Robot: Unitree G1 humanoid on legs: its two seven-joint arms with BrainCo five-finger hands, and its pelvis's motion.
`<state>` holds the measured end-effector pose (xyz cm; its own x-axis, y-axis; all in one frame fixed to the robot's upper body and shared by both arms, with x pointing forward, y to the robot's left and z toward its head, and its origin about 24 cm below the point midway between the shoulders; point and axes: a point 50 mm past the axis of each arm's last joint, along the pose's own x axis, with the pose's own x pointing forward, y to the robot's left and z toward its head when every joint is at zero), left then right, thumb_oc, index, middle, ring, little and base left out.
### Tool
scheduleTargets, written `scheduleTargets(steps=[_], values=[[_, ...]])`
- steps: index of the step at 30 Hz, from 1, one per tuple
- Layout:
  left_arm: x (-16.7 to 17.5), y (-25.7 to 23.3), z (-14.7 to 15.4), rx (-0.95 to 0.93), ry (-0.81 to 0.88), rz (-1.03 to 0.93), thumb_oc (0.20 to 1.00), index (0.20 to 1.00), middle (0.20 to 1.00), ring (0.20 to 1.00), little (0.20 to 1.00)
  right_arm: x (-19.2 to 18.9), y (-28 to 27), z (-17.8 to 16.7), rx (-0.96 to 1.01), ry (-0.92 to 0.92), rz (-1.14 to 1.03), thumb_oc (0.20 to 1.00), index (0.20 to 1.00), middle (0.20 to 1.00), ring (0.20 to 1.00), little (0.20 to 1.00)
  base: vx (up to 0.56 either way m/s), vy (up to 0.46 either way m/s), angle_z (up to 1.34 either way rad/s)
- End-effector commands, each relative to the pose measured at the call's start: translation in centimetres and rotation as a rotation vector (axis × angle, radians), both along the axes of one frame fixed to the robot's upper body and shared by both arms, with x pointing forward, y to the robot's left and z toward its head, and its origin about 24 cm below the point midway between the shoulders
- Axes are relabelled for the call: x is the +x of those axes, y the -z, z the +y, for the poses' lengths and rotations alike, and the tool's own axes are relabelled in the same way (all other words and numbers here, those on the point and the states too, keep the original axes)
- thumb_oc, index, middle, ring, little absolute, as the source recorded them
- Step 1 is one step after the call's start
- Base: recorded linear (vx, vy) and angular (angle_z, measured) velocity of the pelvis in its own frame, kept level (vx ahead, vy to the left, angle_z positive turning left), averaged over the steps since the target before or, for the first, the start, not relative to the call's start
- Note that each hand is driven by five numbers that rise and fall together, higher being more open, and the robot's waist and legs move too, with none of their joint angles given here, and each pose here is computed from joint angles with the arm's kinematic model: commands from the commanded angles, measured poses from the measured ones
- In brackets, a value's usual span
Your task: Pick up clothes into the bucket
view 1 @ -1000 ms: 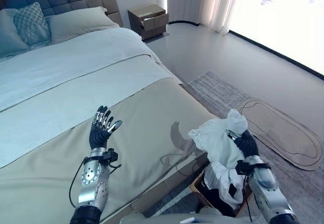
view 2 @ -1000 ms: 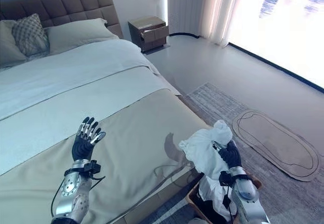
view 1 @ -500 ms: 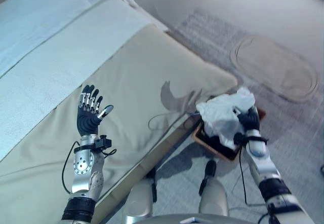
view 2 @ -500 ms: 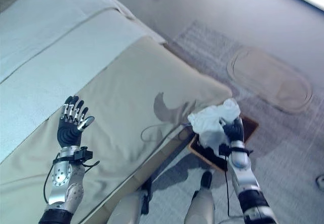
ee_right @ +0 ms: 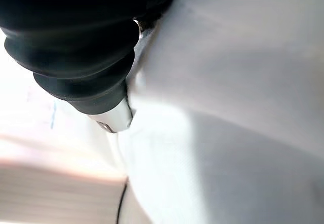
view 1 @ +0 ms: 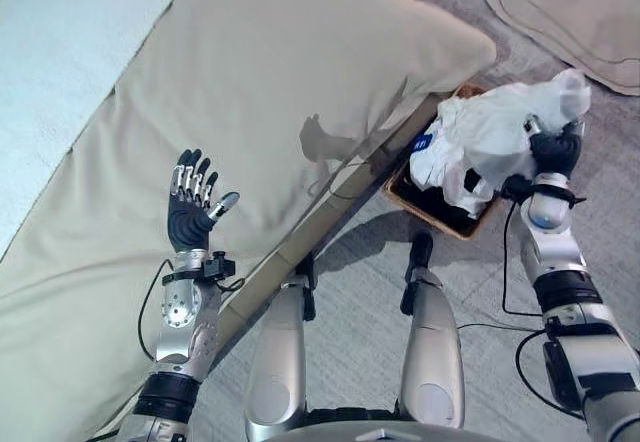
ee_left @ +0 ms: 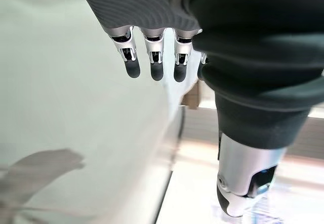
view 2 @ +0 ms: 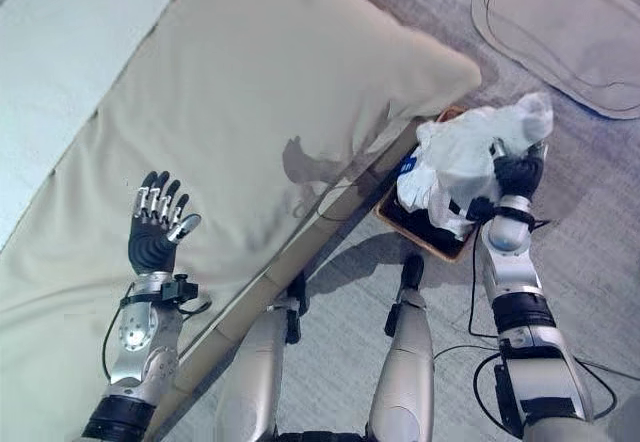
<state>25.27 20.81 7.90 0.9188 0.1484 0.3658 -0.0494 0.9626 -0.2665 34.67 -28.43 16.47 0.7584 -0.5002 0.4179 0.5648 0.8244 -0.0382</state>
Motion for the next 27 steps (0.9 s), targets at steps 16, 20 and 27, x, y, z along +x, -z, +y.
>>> scheduleTargets(steps=[16,20,27], values=[[-1.5,-4.0,-1.2,0.000,0.032,-0.196,1.000,1.000,1.000,1.000,1.000,2.4,-6.8,-2.0,-0.013,0.176,-0.090,0.200,0.200,0.200,0.200,0.200,0.00,0.004,-0.03],[-1.5,-4.9,-1.6,-0.007,0.041,-0.241,1.000,1.000,1.000,1.000,1.000,2.8,-5.8,-2.3,-0.059,0.194,0.008,0.200,0.200,0.200,0.200,0.200,0.03,0.017,-0.04],[-1.3,-6.0,-2.1,-0.042,0.055,-0.292,1.000,1.000,1.000,1.000,1.000,3.4,-3.9,-2.8,-0.127,0.204,0.191,0.200,0.200,0.200,0.200,0.200,0.02,0.014,-0.02]])
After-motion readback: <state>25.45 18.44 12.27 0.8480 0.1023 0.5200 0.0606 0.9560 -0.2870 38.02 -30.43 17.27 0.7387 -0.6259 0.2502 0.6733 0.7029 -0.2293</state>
